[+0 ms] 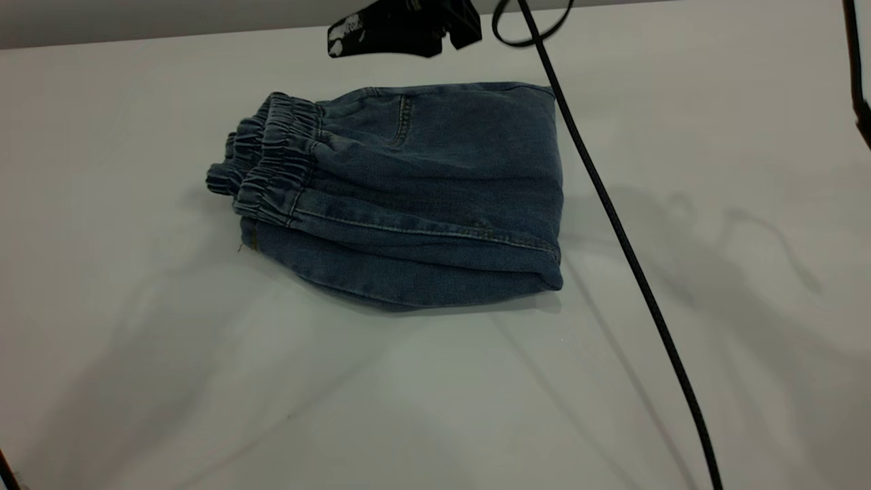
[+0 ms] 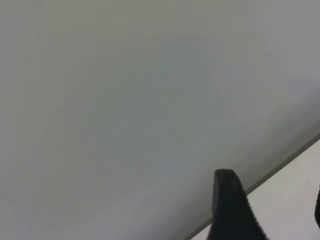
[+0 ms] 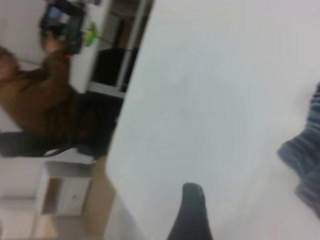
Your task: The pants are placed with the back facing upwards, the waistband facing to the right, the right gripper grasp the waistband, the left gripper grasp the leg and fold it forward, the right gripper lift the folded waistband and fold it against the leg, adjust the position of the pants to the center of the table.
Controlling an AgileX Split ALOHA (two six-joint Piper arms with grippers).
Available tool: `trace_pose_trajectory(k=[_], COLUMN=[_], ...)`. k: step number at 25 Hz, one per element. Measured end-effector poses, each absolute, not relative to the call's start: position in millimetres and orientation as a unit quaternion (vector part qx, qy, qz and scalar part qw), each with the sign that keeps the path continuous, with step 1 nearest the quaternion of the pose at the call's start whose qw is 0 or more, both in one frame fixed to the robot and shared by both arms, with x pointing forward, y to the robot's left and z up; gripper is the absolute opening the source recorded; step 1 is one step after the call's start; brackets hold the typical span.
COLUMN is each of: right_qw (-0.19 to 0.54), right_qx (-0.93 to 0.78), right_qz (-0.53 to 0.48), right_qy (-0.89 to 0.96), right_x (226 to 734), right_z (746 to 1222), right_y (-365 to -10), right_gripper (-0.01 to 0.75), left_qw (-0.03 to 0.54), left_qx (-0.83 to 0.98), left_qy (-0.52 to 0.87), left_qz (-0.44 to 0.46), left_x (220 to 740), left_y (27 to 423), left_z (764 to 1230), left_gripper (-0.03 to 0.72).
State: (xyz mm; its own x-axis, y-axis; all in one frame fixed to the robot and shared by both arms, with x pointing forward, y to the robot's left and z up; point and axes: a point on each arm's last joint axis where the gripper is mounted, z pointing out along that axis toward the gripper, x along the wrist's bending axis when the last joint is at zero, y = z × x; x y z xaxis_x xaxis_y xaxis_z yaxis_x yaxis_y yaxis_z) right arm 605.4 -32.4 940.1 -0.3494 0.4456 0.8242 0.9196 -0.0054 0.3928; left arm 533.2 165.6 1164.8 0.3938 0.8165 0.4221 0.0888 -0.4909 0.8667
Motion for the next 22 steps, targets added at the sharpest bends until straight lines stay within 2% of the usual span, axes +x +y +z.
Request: trace_pose_trajectory(k=[7,10,15,22], right_qw=[0.214,0.203,0.158,0.184], right_qx=[-0.592,-0.624,-0.708,-0.788], right_qz=[-0.370,-0.297,-0.259,-0.197], right_qy=[-0.684,-0.693,-0.637,-0.554], right_x=[604,603,618,619], right_z=[941,933,926,877], right_y=[-14,-16,-21,-15], right_gripper=[0.461,0.457,0.456,0.456], left_qw=[0.423,0.430,0.431,0.434], left_qx=[0.715,0.710,0.709,0.706], left_qy=[0.335,0.340,0.342,0.343], left_qz=[0.445,0.442,0.441,0.443], left_x=[529,528,528,525], left_y=[168,168,168,169], left_z=[1171,1172,1173,1175], left_gripper=[0.372,0.372,0.372,0.372])
